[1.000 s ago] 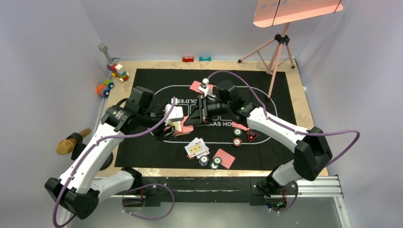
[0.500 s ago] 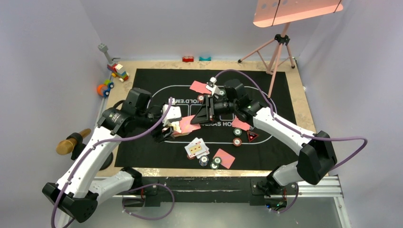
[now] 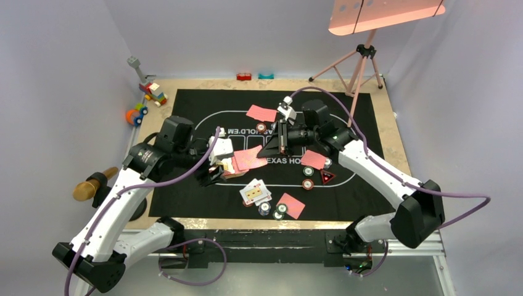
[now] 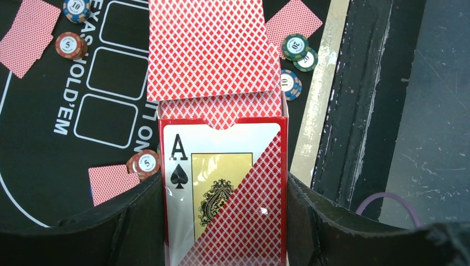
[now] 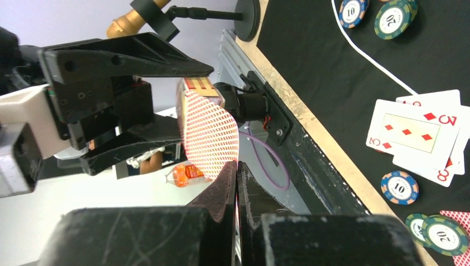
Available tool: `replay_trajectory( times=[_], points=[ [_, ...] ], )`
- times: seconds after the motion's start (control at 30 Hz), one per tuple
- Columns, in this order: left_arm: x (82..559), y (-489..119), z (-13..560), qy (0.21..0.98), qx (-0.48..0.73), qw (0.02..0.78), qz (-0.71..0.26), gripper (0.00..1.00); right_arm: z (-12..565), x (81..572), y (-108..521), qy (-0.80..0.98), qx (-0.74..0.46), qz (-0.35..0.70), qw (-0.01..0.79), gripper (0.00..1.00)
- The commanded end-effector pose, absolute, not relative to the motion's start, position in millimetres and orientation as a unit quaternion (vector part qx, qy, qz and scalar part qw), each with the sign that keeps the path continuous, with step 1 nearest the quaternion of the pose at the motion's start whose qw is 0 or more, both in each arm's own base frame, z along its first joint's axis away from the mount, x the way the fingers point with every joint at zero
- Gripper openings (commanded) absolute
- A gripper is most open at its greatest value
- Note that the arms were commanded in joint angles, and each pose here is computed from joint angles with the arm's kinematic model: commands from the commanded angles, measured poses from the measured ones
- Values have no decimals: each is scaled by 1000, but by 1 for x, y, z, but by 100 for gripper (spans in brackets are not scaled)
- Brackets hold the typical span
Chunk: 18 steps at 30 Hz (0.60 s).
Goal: Distribute texas hold em gaming equipment
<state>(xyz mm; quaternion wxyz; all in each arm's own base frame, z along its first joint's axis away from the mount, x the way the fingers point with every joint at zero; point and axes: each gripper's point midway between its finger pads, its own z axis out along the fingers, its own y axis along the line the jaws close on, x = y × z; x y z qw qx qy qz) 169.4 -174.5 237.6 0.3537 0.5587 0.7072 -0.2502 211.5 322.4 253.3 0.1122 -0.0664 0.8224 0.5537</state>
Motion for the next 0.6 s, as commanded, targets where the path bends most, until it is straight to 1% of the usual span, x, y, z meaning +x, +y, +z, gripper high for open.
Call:
replay_trajectory(
  times=[0.0, 0.13, 0.27, 0.4, 0.57],
  points=[
    [168, -182, 246, 692, 557, 372, -269, 0, 295, 217, 311, 803, -78, 569, 160, 0],
    [165, -182, 243, 699, 552, 363, -275, 0, 322, 231, 291, 793, -78, 565, 212, 0],
    [160, -179, 239, 708, 549, 346, -279, 0, 328, 251, 271, 813, -93, 506, 273, 0],
    [152, -173, 240, 708, 556, 336, -277, 0, 301, 287, 243, 860, -94, 363, 346, 0],
    [135, -167, 246, 714, 553, 315, -291, 0, 251, 321, 234, 898, -133, 169, 383, 0]
  ],
)
